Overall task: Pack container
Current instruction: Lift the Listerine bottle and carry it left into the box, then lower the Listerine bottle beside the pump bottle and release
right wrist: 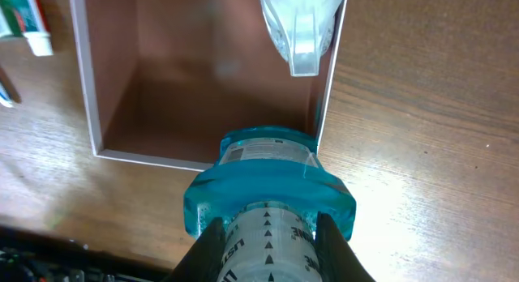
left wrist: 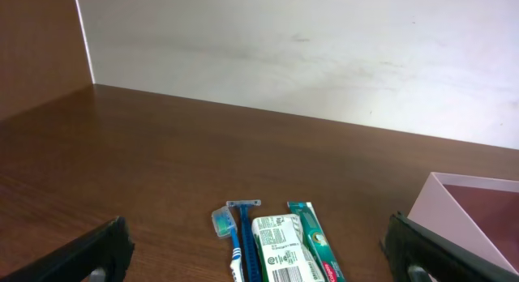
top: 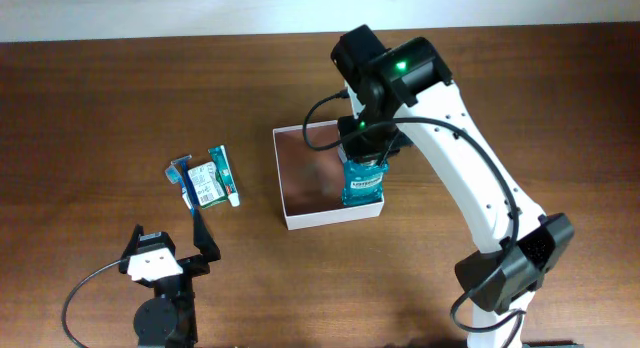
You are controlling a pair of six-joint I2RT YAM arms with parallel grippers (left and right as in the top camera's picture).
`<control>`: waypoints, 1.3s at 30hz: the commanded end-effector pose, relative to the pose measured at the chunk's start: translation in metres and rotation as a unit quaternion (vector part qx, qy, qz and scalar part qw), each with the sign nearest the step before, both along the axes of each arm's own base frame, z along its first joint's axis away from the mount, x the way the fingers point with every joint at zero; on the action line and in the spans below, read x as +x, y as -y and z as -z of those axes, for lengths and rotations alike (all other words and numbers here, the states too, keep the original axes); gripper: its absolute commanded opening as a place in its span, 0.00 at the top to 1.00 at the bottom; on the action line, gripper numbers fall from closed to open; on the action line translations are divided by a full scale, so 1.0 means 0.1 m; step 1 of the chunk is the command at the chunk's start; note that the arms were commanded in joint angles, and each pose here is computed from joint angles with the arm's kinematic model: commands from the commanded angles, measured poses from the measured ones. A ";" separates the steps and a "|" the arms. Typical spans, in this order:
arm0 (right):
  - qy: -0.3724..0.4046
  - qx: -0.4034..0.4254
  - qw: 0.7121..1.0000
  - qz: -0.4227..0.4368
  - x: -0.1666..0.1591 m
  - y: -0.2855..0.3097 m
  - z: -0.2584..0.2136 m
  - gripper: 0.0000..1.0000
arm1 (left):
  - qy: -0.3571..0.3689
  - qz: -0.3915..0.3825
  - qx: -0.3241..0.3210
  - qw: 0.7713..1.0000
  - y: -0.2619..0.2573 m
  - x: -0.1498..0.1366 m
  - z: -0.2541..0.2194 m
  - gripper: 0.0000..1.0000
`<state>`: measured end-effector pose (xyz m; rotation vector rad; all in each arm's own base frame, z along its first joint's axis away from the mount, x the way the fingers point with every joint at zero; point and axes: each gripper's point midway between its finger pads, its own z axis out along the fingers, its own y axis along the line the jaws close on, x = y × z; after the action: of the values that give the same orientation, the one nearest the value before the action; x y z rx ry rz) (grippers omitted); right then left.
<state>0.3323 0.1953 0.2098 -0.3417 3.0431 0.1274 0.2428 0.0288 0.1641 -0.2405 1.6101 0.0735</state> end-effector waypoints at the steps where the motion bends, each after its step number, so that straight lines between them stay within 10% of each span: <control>1: 0.012 -0.006 1.000 -0.003 -0.02 0.03 -0.05 0.80 | 0.000 0.001 0.007 1.000 0.00 0.00 0.02 0.01; 39: -0.006 -0.021 1.000 -0.004 0.04 0.01 0.35 0.73 | 0.000 0.001 0.007 1.000 0.00 0.00 0.02 0.01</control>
<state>0.3364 0.1937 0.1704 -0.3509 3.0788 0.0726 0.2428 0.0288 0.1641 -0.2405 1.6104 0.0736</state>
